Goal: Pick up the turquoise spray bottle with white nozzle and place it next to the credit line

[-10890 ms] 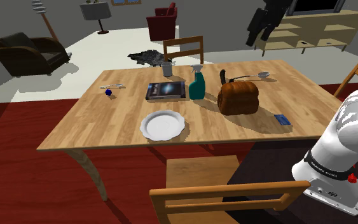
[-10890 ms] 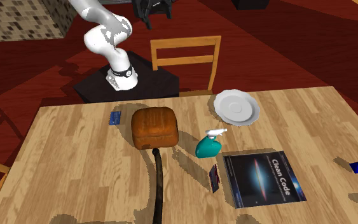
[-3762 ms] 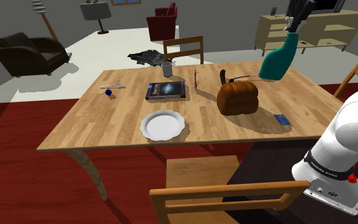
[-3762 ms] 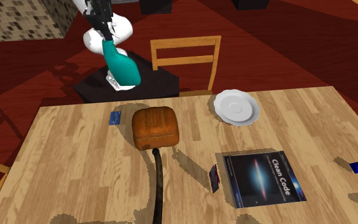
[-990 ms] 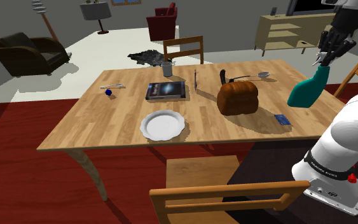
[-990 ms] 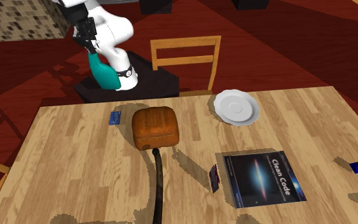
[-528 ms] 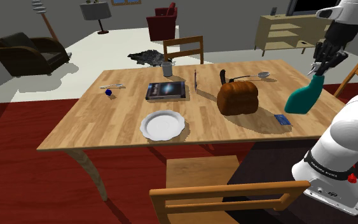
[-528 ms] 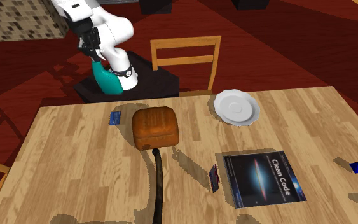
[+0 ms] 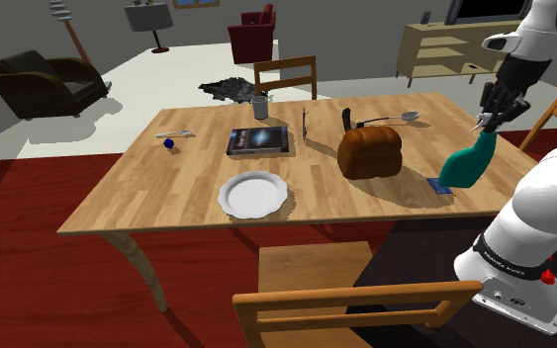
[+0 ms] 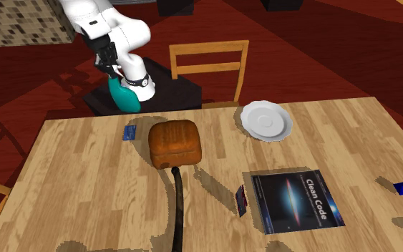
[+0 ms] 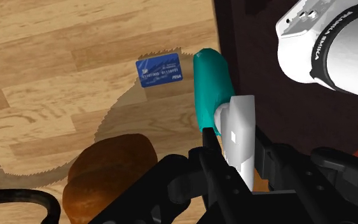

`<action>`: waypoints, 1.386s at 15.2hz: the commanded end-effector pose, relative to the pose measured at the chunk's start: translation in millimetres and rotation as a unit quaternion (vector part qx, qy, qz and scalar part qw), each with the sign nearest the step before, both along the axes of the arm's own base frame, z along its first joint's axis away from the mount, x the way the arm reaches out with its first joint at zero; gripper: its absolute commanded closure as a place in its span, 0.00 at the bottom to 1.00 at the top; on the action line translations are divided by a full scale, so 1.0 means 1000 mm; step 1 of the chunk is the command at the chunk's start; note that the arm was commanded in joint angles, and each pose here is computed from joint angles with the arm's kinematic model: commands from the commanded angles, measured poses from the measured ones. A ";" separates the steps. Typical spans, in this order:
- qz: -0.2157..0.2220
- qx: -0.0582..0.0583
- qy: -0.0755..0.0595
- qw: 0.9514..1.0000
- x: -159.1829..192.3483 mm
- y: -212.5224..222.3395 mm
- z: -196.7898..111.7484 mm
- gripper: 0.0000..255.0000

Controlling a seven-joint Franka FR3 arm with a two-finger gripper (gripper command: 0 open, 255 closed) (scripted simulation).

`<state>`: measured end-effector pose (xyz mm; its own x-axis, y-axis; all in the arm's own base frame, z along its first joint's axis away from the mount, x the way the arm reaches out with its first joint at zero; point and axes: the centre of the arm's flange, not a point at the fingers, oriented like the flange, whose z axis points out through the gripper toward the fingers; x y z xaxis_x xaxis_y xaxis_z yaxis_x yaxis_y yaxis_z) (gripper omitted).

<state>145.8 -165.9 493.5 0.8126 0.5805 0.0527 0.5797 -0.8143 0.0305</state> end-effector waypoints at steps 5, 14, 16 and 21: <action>0.000 0.000 0.000 1.000 0.000 -0.001 -0.033 1.00; 0.000 0.000 0.000 1.000 0.000 -0.001 -0.063 1.00; 0.000 0.000 0.000 1.000 0.000 -0.001 -0.063 1.00; 0.000 0.000 0.000 1.000 0.000 -0.001 -0.063 0.00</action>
